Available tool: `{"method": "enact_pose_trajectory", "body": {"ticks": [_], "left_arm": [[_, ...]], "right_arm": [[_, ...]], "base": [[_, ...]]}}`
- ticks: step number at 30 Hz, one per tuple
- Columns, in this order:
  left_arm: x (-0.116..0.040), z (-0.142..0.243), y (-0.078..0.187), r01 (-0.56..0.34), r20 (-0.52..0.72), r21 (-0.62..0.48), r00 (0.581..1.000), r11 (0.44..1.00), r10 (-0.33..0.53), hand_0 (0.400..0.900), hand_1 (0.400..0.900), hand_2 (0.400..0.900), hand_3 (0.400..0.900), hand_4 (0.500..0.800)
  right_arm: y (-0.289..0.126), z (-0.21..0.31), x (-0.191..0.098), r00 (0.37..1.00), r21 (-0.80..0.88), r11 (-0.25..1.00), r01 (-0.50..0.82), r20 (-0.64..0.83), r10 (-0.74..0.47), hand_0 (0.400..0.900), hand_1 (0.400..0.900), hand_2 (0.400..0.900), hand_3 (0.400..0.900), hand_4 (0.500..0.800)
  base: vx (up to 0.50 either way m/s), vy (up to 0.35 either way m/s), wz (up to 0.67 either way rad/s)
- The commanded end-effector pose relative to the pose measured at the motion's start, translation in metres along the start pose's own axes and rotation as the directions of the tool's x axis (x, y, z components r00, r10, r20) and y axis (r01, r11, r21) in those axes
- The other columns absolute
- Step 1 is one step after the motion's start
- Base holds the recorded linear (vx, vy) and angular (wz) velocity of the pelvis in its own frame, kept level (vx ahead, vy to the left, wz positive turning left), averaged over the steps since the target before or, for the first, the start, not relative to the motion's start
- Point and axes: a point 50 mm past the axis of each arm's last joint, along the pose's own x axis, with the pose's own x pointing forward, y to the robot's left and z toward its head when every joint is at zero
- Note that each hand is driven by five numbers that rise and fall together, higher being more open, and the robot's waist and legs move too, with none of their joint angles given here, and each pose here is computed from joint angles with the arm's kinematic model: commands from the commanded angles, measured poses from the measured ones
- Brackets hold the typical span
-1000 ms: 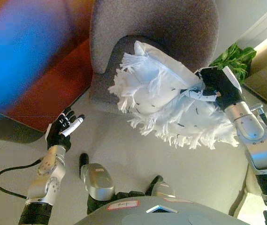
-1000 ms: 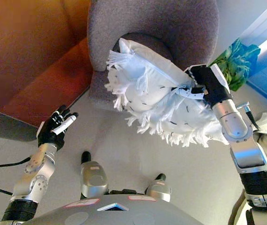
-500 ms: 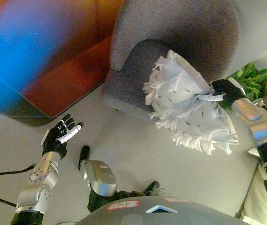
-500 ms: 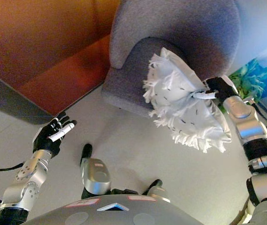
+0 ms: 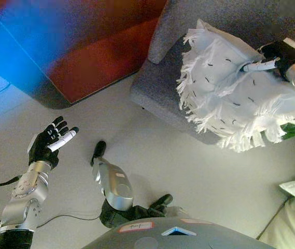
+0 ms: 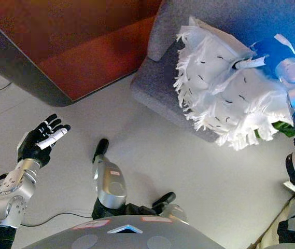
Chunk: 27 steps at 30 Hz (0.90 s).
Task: Pick up the pillow and put it on the sofa.
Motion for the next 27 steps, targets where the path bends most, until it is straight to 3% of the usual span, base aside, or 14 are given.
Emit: {"method": "enact_pose_trajectory", "body": {"ticks": [1,4,5,6,7,8,9,12,14,16,22,27], "left_arm": [[-0.001,0.037,-0.018,0.115,0.155,0.047,0.981,0.992,-0.121,0.900,0.900,0.900,0.900,0.800],[0.000,0.034,-0.017,0.118,0.136,0.050,0.983,0.992,-0.124,0.900,0.900,0.900,0.900,0.800],[0.001,0.032,-0.018,0.120,0.129,0.053,0.984,0.991,-0.126,0.900,0.900,0.900,0.900,0.800],[0.001,0.031,-0.017,0.118,0.126,0.052,0.984,0.992,-0.123,0.900,0.900,0.900,0.900,0.800],[0.001,0.031,-0.017,0.112,0.121,0.050,0.986,0.993,-0.117,0.900,0.900,0.900,0.900,0.800],[0.002,0.032,-0.017,0.114,0.125,0.048,0.985,0.992,-0.119,0.900,0.900,0.900,0.900,0.800],[0.005,0.039,-0.020,0.131,0.151,0.050,0.979,0.990,-0.137,0.900,0.900,0.900,0.900,0.800],[0.011,0.055,-0.023,0.144,0.216,0.040,0.965,0.989,-0.150,0.900,0.900,0.900,0.900,0.800],[0.012,0.058,-0.027,0.140,0.245,0.028,0.959,0.990,-0.143,0.900,0.900,0.900,0.900,0.800],[0.012,0.062,-0.026,0.135,0.248,0.017,0.959,0.991,-0.135,0.900,0.900,0.900,0.900,0.800],[0.008,0.064,-0.028,0.141,0.251,0.037,0.957,0.989,-0.146,0.900,0.900,0.900,0.900,0.800],[0.011,0.068,-0.027,0.145,0.253,0.047,0.955,0.988,-0.152,0.900,0.900,0.900,0.900,0.800]], "right_arm": [[-0.072,0.060,-0.023,0.950,0.026,0.978,0.205,0.237,-0.205,0.400,0.400,0.400,0.400,0.500],[-0.072,0.045,-0.020,0.966,-0.026,0.973,0.229,0.131,-0.224,0.400,0.400,0.400,0.400,0.500],[-0.081,0.034,-0.022,0.946,-0.081,0.943,0.324,0.053,-0.320,0.400,0.400,0.400,0.400,0.500],[-0.083,0.027,-0.022,0.941,-0.100,0.936,0.337,0.005,-0.338,0.900,0.900,0.900,0.900,0.800],[-0.085,0.002,-0.023,0.920,-0.087,0.941,0.326,-0.198,-0.337,0.900,0.900,0.900,0.900,0.800],[-0.088,-0.011,-0.027,0.884,-0.096,0.929,0.358,-0.287,-0.370,0.900,0.900,0.900,0.900,0.800],[-0.098,-0.017,-0.031,0.815,-0.066,0.873,0.484,-0.329,-0.477,0.900,0.900,0.900,0.900,0.800],[-0.113,-0.004,-0.036,0.714,-0.066,0.779,0.624,-0.358,-0.602,0.900,0.900,0.900,0.900,0.800],[-0.131,0.003,-0.047,0.603,-0.063,0.665,0.745,-0.364,-0.710,0.900,0.900,0.900,0.900,0.800],[-0.139,0.004,-0.054,0.543,-0.046,0.604,0.795,-0.388,-0.745,0.900,0.900,0.900,0.900,0.800],[-0.147,-0.001,-0.062,0.468,-0.010,0.511,0.859,-0.390,-0.793,0.900,0.900,0.900,0.900,0.800],[-0.145,0.001,-0.060,0.461,-0.016,0.498,0.867,-0.350,-0.815,0.900,0.900,0.900,0.900,0.800]], "base": [[0.124,0.033,-0.09],[0.118,0.004,-0.07],[0.103,-0.020,-0.04],[0.097,-0.045,-0.08],[0.050,-0.076,-0.09],[-0.099,-0.126,-0.05],[-0.206,-0.179,-0.04],[-0.260,-0.135,-0.02],[-0.195,-0.100,0.05],[-0.060,-0.115,0.03],[-0.001,-0.061,-0.03],[-0.003,-0.040,-0.03]]}}
